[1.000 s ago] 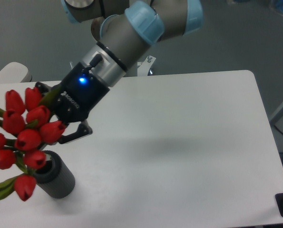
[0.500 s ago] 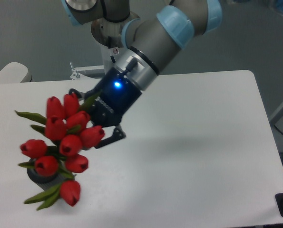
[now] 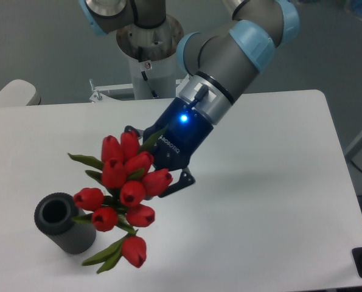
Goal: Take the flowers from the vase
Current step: 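Lift the gripped tulips up out of the grey vase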
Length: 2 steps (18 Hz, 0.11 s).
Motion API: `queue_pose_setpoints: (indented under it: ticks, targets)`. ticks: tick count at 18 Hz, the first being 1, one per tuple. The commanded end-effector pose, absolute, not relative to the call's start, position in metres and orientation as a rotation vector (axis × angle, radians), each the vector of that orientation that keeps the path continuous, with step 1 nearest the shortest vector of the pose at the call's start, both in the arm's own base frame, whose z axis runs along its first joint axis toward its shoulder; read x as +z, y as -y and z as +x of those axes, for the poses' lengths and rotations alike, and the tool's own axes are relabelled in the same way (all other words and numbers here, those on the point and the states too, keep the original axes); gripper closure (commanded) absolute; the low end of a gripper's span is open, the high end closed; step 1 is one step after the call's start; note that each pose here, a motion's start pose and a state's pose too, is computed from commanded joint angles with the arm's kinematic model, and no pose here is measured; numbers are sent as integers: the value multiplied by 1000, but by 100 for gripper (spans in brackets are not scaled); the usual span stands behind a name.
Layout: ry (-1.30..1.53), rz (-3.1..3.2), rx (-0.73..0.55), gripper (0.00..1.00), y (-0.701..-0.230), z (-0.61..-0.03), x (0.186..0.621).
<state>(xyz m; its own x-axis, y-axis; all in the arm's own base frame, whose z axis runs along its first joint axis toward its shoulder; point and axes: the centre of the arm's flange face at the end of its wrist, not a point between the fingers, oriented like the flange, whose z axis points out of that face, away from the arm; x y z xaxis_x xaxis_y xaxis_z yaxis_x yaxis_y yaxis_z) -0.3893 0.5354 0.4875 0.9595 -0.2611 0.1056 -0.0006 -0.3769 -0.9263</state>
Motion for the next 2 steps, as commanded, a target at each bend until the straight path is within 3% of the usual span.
queue_pose_setpoints:
  ticks: [2]
  targets:
    - [-189, -1942, -279, 63, -535, -388, 489]
